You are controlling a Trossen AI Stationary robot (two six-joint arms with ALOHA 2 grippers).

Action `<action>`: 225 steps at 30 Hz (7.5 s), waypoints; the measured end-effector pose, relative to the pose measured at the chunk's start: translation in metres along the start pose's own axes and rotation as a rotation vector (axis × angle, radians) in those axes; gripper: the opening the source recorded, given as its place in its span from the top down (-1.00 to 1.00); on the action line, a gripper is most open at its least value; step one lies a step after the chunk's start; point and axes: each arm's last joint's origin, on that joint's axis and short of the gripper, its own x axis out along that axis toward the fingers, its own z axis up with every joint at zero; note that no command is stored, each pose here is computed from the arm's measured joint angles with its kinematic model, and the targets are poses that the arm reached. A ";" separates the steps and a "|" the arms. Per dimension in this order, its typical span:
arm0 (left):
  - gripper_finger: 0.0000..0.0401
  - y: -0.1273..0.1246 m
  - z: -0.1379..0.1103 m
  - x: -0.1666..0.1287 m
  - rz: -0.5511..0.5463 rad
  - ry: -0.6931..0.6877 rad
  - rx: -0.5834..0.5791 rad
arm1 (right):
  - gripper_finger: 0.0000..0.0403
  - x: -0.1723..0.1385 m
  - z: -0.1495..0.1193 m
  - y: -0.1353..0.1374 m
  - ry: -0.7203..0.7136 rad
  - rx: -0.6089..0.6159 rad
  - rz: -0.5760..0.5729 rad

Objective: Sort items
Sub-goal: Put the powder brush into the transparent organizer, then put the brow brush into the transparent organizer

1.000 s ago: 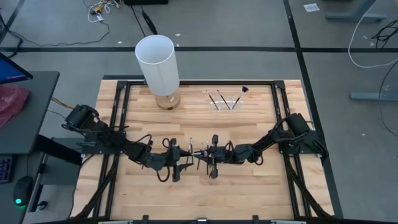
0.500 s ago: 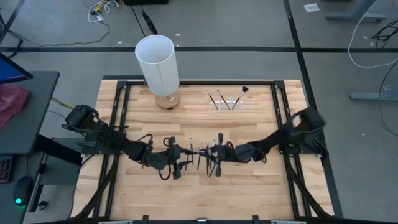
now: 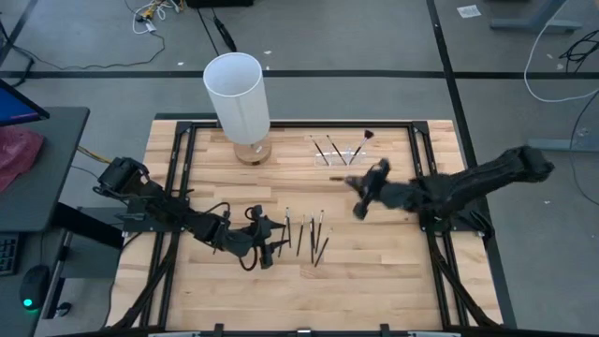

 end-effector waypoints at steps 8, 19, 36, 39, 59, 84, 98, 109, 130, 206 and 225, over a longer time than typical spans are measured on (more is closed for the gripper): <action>-0.09 0.008 0.003 0.005 0.032 -0.009 -0.017 | 0.79 0.006 0.023 -0.083 0.193 0.158 -0.171; -0.09 0.012 0.005 0.008 0.048 -0.012 -0.024 | 0.79 0.061 0.013 -0.150 0.407 0.271 -0.056; -0.09 0.012 0.005 0.008 0.048 -0.012 -0.024 | 0.79 0.103 -0.017 -0.179 0.555 0.337 0.001; -0.09 0.012 0.005 0.008 0.048 -0.012 -0.023 | 0.79 0.106 -0.019 -0.183 0.556 0.344 -0.001; -0.09 0.012 0.005 0.008 0.048 -0.012 -0.024 | 0.18 0.100 -0.010 -0.184 0.491 0.311 -0.012; -0.09 0.012 0.005 0.008 0.048 -0.011 -0.024 | 0.19 0.070 0.028 -0.161 0.222 0.184 -0.095; -0.09 0.014 -0.001 0.007 0.096 0.029 -0.088 | 0.19 0.042 -0.030 0.010 -0.253 -0.021 0.549; -0.09 0.001 -0.027 -0.015 0.126 0.177 -0.153 | 0.19 -0.002 -0.094 0.082 -0.237 -0.094 0.470; -0.09 -0.003 -0.092 -0.108 0.434 0.419 -0.388 | 0.18 0.038 -0.113 0.086 -0.260 -0.020 0.344; 0.90 -0.004 -0.137 -0.084 0.328 0.101 -0.329 | 0.18 0.038 -0.112 0.086 -0.265 -0.008 0.345; 0.91 -0.017 -0.111 -0.058 0.278 -0.061 -0.328 | 0.18 0.039 -0.111 0.085 -0.263 0.010 0.340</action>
